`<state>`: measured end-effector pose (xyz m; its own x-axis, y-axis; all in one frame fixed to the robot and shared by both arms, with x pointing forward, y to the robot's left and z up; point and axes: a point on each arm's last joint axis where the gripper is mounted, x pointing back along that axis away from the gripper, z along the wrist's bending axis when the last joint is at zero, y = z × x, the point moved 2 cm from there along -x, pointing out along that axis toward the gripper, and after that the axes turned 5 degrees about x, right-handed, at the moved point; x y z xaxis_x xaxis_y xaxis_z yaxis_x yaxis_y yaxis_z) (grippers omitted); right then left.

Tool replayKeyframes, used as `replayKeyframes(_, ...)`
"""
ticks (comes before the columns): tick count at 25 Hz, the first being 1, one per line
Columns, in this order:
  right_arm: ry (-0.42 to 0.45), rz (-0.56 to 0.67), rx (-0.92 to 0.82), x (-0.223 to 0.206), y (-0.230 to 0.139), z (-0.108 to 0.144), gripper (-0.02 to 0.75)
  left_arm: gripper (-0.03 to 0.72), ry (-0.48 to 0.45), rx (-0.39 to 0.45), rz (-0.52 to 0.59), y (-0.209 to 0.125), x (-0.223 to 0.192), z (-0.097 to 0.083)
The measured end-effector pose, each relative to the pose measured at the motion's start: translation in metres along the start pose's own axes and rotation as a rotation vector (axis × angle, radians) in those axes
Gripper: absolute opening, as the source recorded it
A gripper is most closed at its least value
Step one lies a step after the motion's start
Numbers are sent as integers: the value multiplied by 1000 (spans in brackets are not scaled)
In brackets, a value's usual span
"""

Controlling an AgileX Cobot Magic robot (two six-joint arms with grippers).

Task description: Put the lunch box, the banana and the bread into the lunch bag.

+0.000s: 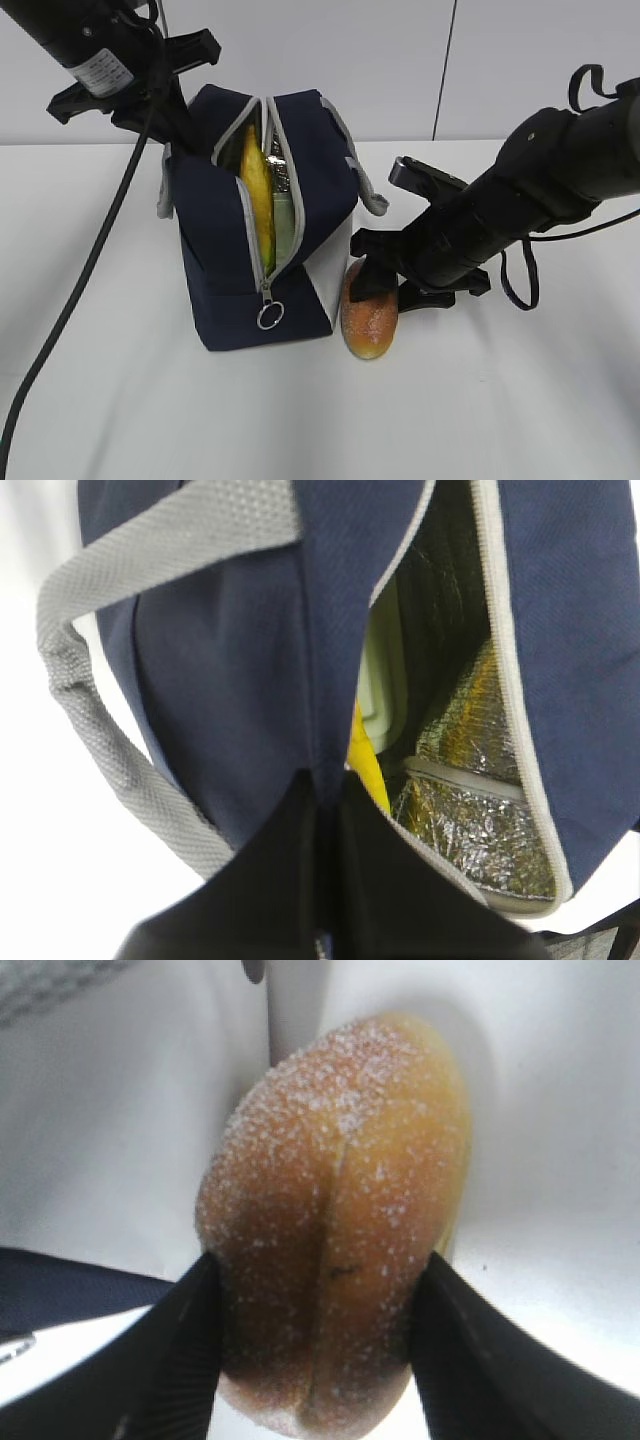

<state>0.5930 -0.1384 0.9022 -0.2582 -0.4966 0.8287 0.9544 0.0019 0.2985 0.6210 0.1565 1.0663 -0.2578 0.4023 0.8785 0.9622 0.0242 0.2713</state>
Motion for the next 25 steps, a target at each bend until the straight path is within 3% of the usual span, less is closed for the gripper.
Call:
replayKeyframes(8,-70,-18,136,38,6,-3,410,-1,0,0,1,0,0,0)
replayKeyframes(18,-146,-123,127,111,18,-20,409,-1,0,0,2,0,0,0)
replayKeyframes(21,-74,-186,130,130,27,-2,407,-1,0,0,2,0,0,0)
replayKeyframes(25,140,-260,206,149,42,34,406,-1,1,0,1,0,0,0)
